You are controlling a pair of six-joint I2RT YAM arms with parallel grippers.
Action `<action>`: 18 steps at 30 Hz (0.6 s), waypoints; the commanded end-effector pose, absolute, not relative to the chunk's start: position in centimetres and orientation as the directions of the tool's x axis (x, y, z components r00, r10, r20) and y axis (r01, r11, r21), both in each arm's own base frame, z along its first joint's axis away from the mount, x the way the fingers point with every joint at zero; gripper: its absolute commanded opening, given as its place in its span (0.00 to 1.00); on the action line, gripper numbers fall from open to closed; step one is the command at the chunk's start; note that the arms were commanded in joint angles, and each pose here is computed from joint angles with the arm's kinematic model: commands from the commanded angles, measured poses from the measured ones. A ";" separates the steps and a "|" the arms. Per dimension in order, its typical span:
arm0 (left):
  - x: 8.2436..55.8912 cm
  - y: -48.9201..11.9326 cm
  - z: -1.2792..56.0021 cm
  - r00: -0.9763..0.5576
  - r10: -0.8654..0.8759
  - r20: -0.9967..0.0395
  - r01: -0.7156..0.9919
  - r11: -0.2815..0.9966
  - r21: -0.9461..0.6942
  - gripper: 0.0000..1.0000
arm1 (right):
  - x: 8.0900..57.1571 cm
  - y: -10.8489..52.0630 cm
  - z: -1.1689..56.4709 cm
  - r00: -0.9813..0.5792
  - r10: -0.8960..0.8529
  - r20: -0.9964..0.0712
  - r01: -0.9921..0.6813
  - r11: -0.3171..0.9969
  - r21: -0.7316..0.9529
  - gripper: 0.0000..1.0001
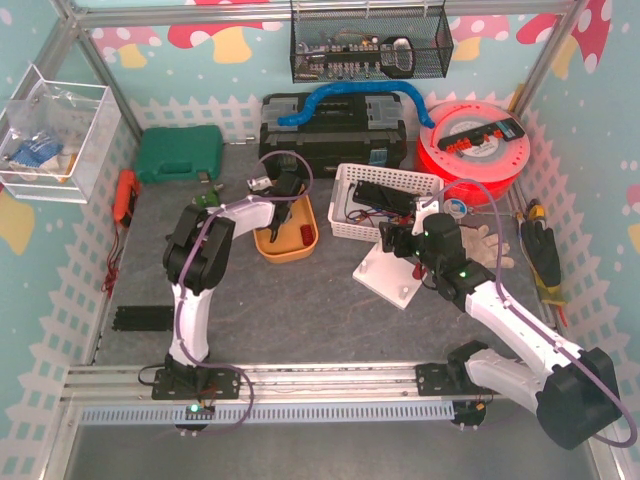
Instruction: Install the large spring
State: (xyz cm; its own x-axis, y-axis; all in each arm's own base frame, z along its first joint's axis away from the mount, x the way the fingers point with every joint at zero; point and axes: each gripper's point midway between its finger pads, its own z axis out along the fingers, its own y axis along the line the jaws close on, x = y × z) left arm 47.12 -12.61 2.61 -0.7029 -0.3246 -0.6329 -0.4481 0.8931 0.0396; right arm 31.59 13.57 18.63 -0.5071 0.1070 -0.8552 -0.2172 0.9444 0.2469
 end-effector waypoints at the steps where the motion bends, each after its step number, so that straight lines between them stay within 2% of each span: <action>1: 46.6 -12.2 3.8 -0.709 -0.334 -0.621 -0.441 0.897 0.021 0.28 | 31.7 13.3 18.6 -0.497 0.098 -0.862 -0.212 0.950 0.230 0.93; 13: 45.1 -12.7 9.4 -0.652 -0.371 -0.662 -0.410 0.906 -0.103 0.24 | 31.9 13.3 18.6 -0.501 0.087 -0.861 -0.209 0.953 0.218 0.93; 18: 44.0 -14.2 12.3 -0.629 -0.376 -0.680 -0.316 0.923 -0.218 0.23 | 31.8 13.9 18.7 -0.515 0.080 -0.854 -0.236 0.944 0.231 0.93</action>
State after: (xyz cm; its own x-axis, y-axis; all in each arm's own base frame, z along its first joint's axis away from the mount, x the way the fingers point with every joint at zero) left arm 44.28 -12.69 9.49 -0.6576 -0.3756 -0.6531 -0.4021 0.9080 -0.1174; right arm 31.68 13.47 18.29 -0.5115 0.0931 -0.8542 -0.2140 0.9490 0.2315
